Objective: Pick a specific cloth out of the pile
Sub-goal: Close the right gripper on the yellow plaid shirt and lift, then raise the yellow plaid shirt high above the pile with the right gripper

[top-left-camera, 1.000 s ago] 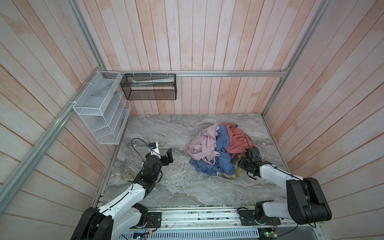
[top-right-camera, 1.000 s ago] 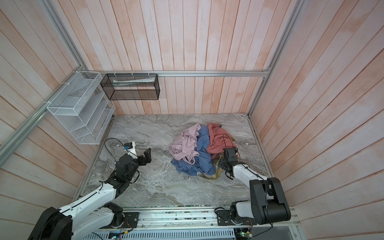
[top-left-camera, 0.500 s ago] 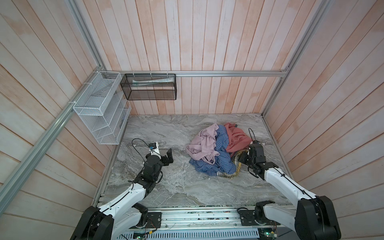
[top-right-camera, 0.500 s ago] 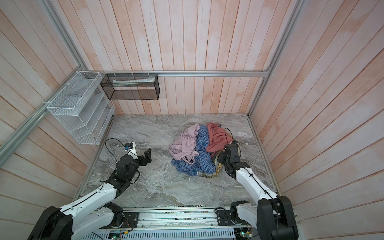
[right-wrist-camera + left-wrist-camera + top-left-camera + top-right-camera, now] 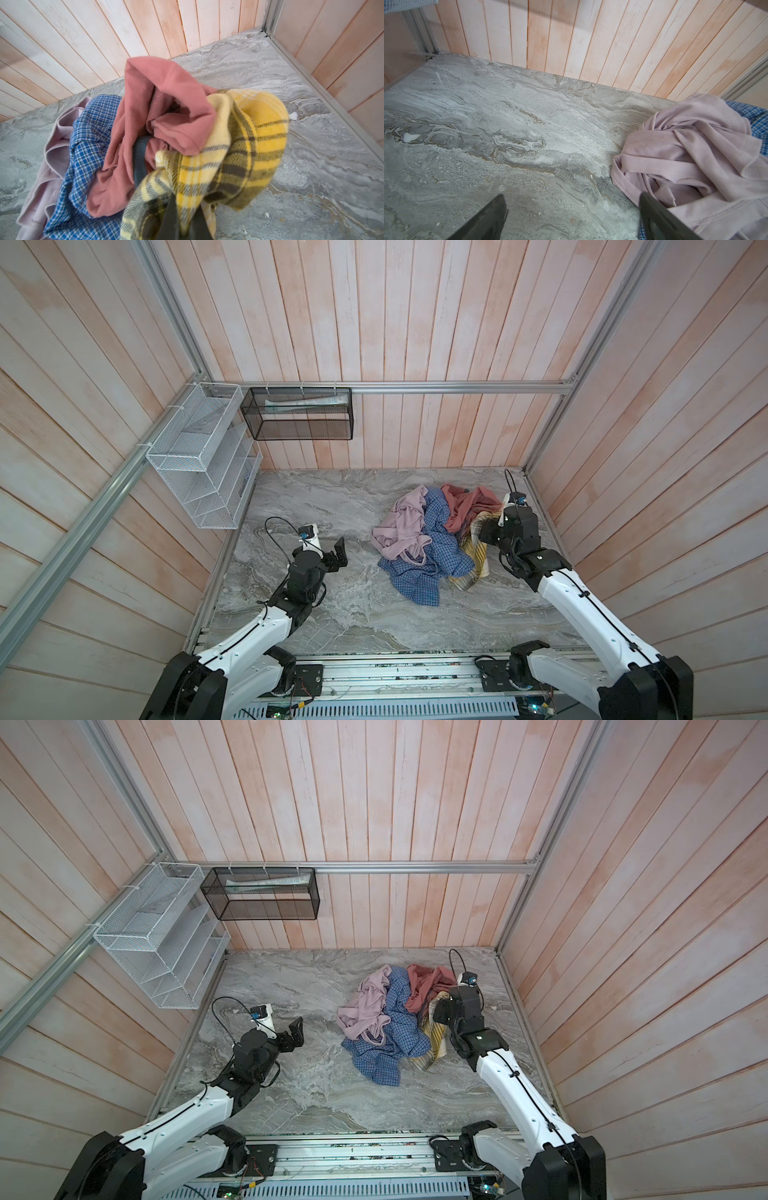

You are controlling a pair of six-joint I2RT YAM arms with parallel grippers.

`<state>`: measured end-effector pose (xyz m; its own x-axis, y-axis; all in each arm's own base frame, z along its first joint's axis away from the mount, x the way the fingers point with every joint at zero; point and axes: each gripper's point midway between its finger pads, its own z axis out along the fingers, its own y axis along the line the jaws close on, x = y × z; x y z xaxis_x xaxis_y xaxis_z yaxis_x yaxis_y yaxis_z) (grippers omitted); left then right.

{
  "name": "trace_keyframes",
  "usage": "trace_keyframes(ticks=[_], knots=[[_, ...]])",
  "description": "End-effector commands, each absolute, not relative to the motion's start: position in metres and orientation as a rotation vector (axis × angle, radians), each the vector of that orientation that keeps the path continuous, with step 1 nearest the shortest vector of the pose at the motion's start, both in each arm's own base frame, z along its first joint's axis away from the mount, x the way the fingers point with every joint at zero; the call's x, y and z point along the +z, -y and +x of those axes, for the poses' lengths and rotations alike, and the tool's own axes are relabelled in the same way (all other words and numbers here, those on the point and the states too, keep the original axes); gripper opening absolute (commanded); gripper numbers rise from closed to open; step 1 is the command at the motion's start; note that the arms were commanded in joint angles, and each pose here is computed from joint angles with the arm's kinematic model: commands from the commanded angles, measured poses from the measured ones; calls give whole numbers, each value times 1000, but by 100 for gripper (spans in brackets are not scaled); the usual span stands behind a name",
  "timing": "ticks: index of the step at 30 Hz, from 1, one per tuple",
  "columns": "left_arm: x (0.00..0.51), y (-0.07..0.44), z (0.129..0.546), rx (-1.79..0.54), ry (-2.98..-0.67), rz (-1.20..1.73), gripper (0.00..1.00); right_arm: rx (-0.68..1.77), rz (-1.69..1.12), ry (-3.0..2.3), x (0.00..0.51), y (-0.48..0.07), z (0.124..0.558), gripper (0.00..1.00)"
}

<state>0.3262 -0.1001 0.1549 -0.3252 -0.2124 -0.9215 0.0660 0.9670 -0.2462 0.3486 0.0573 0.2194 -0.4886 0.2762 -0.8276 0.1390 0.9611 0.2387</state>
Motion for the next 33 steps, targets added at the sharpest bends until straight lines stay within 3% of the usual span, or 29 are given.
trace_keyframes(ticks=[1,21,33], knots=[[165,101,331,-280,-1866,-118,100,98,272,-1963,265,-50,358,0],[167,100,332,-266,-1852,-121,100,-8,79,-1603,401,-70,351,0],[164,101,333,-269,-1860,-116,100,-127,67,-1412,481,-55,334,0]])
